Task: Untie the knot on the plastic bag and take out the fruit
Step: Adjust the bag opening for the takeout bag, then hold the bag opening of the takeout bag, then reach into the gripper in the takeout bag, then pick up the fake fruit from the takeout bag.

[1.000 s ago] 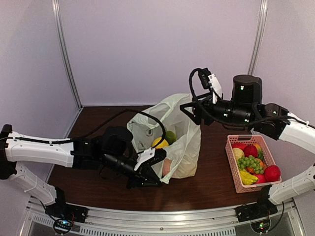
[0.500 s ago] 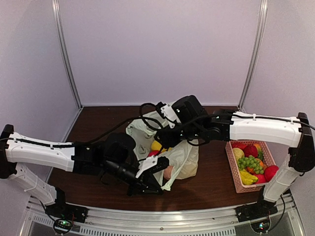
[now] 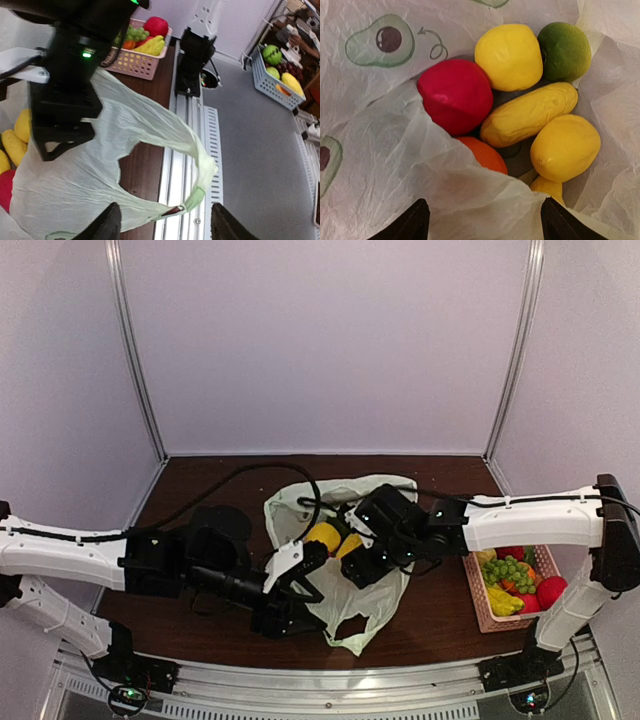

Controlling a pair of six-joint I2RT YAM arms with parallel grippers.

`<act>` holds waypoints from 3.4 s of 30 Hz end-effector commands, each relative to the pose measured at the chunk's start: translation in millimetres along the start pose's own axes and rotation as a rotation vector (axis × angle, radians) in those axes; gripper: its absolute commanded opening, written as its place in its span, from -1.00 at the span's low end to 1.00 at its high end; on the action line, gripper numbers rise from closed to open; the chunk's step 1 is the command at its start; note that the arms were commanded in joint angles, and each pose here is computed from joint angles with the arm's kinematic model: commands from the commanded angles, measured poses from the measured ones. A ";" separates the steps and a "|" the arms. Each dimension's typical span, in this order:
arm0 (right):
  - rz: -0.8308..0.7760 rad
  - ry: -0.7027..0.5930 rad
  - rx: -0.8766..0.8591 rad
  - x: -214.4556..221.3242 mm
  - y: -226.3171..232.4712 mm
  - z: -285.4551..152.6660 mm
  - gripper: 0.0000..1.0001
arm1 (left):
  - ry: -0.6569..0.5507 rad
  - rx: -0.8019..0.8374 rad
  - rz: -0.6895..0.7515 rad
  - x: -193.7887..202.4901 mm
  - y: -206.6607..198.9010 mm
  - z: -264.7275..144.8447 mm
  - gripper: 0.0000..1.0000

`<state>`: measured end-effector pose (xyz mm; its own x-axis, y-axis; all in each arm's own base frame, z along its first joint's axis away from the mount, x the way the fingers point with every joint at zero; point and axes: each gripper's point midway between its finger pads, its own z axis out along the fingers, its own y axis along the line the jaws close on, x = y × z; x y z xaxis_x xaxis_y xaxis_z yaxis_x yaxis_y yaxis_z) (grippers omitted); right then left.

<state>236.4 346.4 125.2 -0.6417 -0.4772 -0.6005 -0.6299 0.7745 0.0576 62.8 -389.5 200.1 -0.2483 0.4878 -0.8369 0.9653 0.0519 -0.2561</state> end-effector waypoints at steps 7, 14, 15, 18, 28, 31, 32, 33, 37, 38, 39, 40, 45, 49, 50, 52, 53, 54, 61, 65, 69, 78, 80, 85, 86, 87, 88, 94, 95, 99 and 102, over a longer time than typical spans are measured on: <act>0.084 0.066 -0.230 71.6 41.4 -30.1 0.32 | -0.238 -0.555 -0.223 -39.4 91.3 -80.9 0.91; 0.101 0.052 -0.266 76.8 52.3 -29.8 0.28 | -0.231 -0.655 -0.402 -4.0 139.9 -102.6 0.95; 0.102 0.041 -0.268 73.6 53.2 -30.9 0.28 | -0.228 -0.665 -0.415 -0.9 143.6 -104.3 0.96; 0.102 0.006 -0.275 62.4 55.5 -34.9 0.29 | -0.226 -0.643 -0.456 6.0 150.3 -103.2 0.95; 0.101 -0.086 -0.270 29.7 59.3 -44.3 0.39 | -0.187 -0.533 -0.503 23.8 167.2 -70.6 0.64; 0.112 -0.132 -0.250 17.6 56.2 -48.1 0.44 | -0.186 -0.532 -0.492 26.1 172.2 -65.7 -0.28; 0.117 -0.148 -0.230 13.5 53.1 -48.2 0.47 | -0.181 -0.518 -0.479 25.3 170.8 -63.6 -0.52; 0.124 -0.169 -0.206 6.7 49.7 -49.6 0.49 | -0.196 -0.500 -0.457 18.0 169.2 -62.5 -0.71; 0.144 -0.216 -0.101 -15.1 36.0 -46.1 0.59 | -0.141 -0.480 -0.401 9.9 165.5 -60.8 -1.00; 0.150 -0.226 -0.081 -20.7 32.7 -44.2 0.61 | -0.127 -0.479 -0.390 8.3 165.1 -61.1 -1.00; 0.157 -0.230 -0.071 -25.7 30.8 -41.6 0.63 | -0.112 -0.476 -0.379 7.8 164.1 -61.1 -1.00; 0.160 -0.233 -0.061 -30.1 28.8 -37.9 0.65 | -0.098 -0.478 -0.367 8.2 163.8 -61.4 -1.00; 0.163 -0.215 -0.029 -50.0 19.1 -13.9 0.71 | -0.055 -0.462 -0.297 2.9 160.7 -61.1 -1.00; 0.157 -0.170 -0.006 -56.4 12.9 13.0 0.73 | -0.035 -0.439 -0.244 1.0 158.9 -57.3 -1.00; 0.157 -0.162 -0.003 -57.6 11.7 18.9 0.74 | -0.034 -0.440 -0.230 0.3 159.5 -56.9 -1.00; 0.161 -0.145 -0.005 -59.2 10.8 29.8 0.74 | -0.036 -0.456 -0.212 0.1 161.9 -58.2 -1.00; 0.160 -0.136 -0.007 -58.9 11.6 34.8 0.74 | -0.037 -0.463 -0.207 1.2 162.7 -58.8 -1.00; 0.160 -0.128 -0.007 -58.3 11.8 39.0 0.74 | -0.040 -0.472 -0.204 2.0 163.8 -59.8 -1.00; 0.152 -0.051 -0.029 -38.3 19.4 69.7 0.76 | -0.026 -0.499 -0.217 8.6 167.2 -61.9 -1.00; 0.155 -0.025 -0.054 -29.2 24.9 81.4 0.77 | -0.017 -0.517 -0.221 9.6 170.6 -62.3 -1.00; 0.154 -0.009 -0.097 -21.7 34.6 88.6 0.79 | -0.018 -0.527 -0.219 9.0 171.9 -63.6 -1.00; 0.154 0.032 -0.080 -8.7 35.9 116.0 0.84 | -0.001 -0.526 -0.225 12.7 173.7 -60.1 -1.00; 0.156 0.028 -0.082 -9.2 36.1 116.2 0.84 | -0.002 -0.529 -0.224 12.1 174.3 -60.3 -1.00; 0.157 0.004 -0.082 -13.9 34.7 109.4 0.65 | -0.002 -0.541 -0.220 11.4 175.9 -61.9 -1.00; 0.158 -0.004 -0.082 -15.7 34.4 107.0 0.60 | 0.000 -0.545 -0.221 11.9 176.7 -62.2 -1.00; 0.158 -0.013 -0.084 -17.3 34.2 104.6 0.55 | 0.001 -0.548 -0.221 12.0 177.1 -62.3 -1.00; 0.160 -0.025 -0.087 -19.9 34.1 100.8 0.52 | 0.002 -0.552 -0.221 12.1 177.5 -62.7 -1.00; 0.147 -0.122 -0.078 -32.9 27.1 72.5 0.41 | -0.009 -0.586 -0.240 11.8 188.1 -73.2 -1.00; 0.142 -0.144 -0.072 -35.4 25.5 66.4 0.40 | -0.016 -0.592 -0.248 11.6 191.7 -76.8 -1.00; 0.137 -0.224 -0.054 -43.0 16.7 39.9 0.40 | -0.033 -0.596 -0.264 10.8 197.0 -81.7 -1.00; 0.143 -0.305 -0.049 -53.3 10.8 16.3 0.40 | -0.023 -0.595 -0.269 13.8 199.1 -79.5 -1.00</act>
<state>264.9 395.3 110.1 -0.6491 -0.2802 -0.7072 -0.5716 0.7931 0.2105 251.4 -297.0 162.6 -0.5082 0.3974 -0.7641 0.7393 0.6564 -0.1502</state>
